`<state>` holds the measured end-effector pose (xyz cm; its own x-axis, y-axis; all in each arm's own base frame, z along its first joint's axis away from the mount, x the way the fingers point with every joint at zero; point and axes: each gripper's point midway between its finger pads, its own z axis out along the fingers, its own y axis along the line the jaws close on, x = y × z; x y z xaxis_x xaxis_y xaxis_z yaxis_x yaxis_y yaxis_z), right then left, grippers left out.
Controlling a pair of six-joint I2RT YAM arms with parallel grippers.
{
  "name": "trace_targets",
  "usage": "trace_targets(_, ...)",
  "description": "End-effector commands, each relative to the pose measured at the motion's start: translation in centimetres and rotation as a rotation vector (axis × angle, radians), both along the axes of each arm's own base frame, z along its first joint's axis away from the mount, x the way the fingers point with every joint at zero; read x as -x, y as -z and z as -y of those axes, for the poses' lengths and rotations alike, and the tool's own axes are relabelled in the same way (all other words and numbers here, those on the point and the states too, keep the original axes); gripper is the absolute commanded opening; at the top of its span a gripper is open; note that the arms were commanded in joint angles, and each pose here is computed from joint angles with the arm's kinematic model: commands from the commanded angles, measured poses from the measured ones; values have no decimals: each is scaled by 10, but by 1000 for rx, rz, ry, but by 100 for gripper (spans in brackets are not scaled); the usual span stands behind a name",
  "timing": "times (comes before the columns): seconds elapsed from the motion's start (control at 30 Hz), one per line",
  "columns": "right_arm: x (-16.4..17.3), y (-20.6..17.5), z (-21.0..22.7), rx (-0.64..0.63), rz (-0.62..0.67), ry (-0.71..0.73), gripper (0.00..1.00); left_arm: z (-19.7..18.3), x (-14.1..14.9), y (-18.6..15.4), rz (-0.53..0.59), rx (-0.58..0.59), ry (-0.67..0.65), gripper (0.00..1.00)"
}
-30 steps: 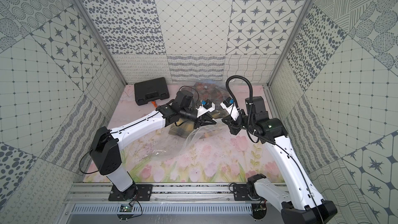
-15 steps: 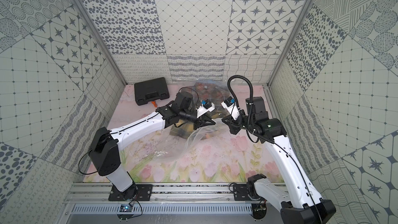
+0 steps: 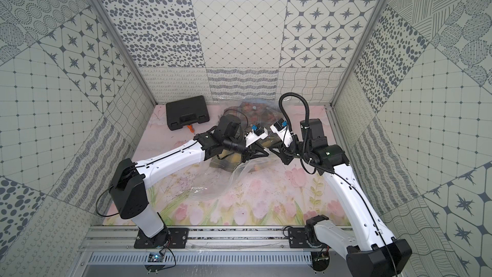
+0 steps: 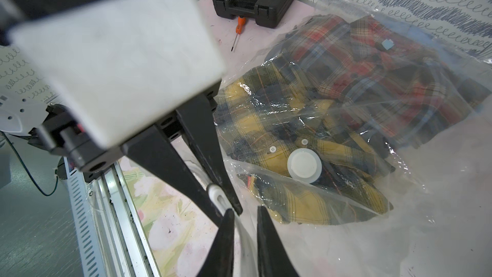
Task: Place the folded shirt into the vacuum bag
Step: Close the vacuum bag at the center of the board.
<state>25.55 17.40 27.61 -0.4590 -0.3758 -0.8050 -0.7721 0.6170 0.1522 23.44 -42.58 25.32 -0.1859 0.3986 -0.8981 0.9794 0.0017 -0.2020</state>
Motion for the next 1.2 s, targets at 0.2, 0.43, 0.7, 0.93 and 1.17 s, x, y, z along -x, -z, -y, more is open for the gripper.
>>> trace_targets(0.2, 3, 9, 2, 25, 15, 0, 30, -4, 0, -23, 25, 56, 0, 0)
trace_targets(0.43, -1, -12, -4, -30, 50, -6, 0, -4, -6, -10, 5, 18, -21, 0)
trace_targets(0.7, -11, -31, 15, -62, 116, 87, 0, -43, -8, 54, 27, -275, -100, 0)
trace_targets(0.93, -17, -39, 22, -77, 135, 126, 0, -86, 0, 95, -13, -539, -99, 0)
trace_targets(1.17, -15, -38, 19, -93, 112, 112, 0, -70, 3, 61, -54, -393, -97, 3)
